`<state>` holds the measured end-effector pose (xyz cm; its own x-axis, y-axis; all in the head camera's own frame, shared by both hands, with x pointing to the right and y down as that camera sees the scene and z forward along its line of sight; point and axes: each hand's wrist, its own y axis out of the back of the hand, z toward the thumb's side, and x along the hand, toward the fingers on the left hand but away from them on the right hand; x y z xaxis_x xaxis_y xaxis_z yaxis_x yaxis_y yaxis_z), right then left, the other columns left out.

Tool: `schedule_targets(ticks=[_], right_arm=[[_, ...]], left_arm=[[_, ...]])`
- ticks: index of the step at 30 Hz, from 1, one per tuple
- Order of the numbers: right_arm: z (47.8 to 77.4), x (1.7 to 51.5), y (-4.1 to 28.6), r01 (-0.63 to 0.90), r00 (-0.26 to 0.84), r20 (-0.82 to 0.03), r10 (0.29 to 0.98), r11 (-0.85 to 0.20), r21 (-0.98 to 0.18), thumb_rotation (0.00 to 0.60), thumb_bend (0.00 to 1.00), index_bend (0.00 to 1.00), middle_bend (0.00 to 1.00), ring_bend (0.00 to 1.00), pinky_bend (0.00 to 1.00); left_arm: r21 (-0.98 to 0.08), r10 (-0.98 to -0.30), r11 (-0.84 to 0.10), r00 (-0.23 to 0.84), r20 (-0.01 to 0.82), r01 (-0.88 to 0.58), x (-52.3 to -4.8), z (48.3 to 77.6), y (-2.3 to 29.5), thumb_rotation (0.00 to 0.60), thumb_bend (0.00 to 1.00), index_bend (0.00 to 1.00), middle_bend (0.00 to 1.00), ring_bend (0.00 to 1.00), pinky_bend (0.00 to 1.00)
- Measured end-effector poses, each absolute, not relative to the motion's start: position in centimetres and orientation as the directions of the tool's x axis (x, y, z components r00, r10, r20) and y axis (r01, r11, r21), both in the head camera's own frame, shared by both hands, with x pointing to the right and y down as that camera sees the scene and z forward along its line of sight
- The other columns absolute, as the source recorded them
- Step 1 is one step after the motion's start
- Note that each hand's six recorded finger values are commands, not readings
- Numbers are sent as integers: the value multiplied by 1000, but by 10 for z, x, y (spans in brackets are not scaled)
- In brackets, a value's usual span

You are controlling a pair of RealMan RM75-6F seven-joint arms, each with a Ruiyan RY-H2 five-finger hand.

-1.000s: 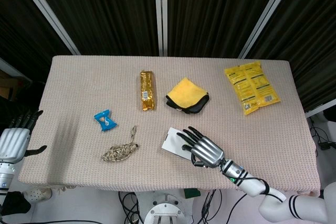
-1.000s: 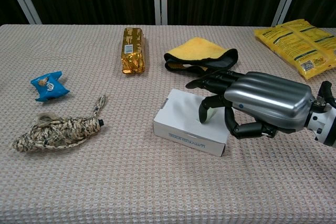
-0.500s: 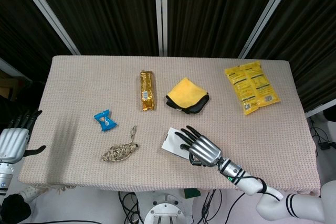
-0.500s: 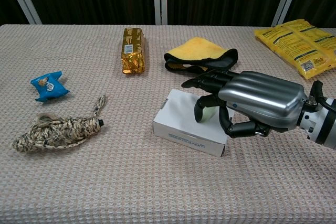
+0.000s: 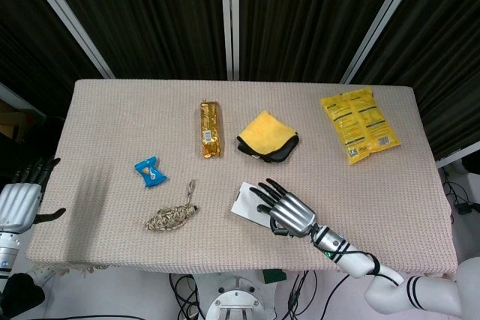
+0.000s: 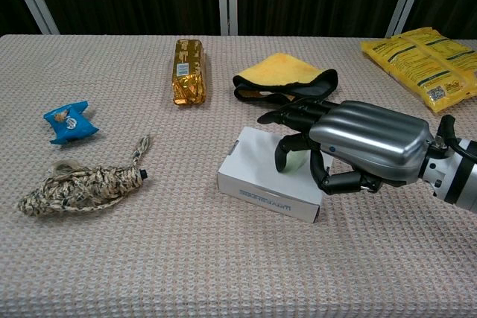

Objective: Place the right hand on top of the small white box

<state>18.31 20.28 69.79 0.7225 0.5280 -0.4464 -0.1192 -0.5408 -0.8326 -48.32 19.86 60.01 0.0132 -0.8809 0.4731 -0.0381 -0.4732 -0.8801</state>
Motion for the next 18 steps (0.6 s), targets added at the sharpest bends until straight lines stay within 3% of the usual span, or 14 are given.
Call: schedule_targets(ticks=[18], right_arm=[[698, 190, 203, -119, 713, -451, 536, -542, -832, 168, 1000, 360, 0, 0, 0]], left_arm=[[-882, -883, -469, 16, 469, -35, -482, 599, 198, 600, 21, 83, 56, 0, 93]])
